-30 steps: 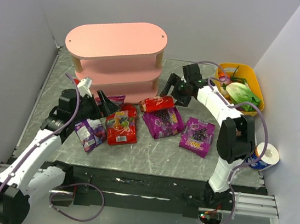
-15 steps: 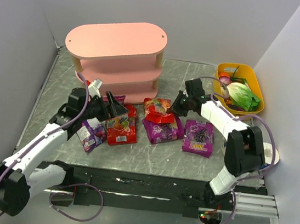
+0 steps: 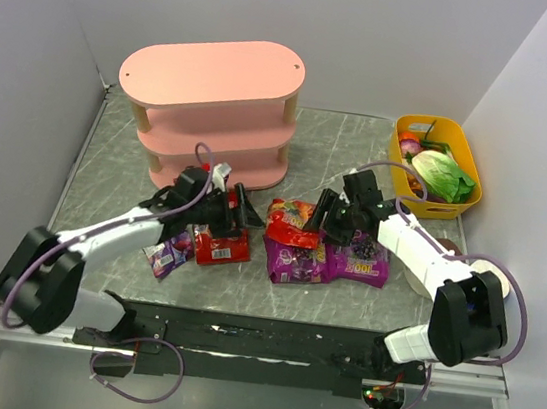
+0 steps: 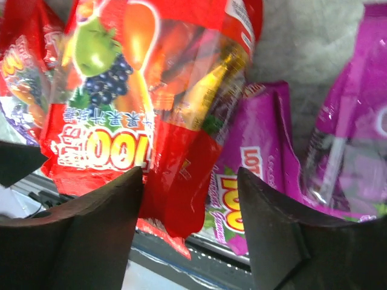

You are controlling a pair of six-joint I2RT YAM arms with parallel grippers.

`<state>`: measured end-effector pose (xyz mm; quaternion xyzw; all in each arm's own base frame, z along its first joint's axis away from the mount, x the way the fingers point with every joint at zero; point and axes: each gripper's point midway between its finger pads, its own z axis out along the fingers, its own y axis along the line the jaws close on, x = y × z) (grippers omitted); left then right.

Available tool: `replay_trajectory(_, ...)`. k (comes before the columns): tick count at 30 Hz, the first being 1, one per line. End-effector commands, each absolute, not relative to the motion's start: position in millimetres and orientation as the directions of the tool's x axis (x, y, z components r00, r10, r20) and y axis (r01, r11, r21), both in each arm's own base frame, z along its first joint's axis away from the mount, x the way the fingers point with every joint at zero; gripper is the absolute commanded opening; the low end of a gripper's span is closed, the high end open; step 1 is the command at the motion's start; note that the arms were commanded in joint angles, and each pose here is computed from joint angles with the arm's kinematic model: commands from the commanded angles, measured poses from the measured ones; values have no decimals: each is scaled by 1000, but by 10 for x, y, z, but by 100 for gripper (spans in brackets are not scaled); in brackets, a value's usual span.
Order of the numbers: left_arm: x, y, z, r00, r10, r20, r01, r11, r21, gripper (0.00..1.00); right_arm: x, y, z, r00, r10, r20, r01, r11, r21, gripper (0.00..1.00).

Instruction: Place and organize the candy bags onto the shelf

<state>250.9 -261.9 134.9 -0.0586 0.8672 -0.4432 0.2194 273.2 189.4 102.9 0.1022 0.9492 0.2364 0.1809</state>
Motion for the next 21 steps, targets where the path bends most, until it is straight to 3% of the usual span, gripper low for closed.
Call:
replay_trajectory(1,2792,-2838,1458,-887,-344,-308,56,583,-811,96,2675,1811,1110,-918,237,-318,78,894,442,75)
replay_trajectory(4,2898,-2959,1409,-897,-352,-268,25,565,-825,96,2682,1753,1045,-923,227,-311,81,904,420,79)
replay_trajectory(13,3116,-3225,1202,-923,-337,-185,-24,530,-848,96,2413,1549,682,-942,206,-263,103,928,358,64)
replay_trajectory(21,3225,-3340,983,-926,-355,-126,-89,532,-842,96,2332,1490,553,-954,180,-241,93,939,330,62)
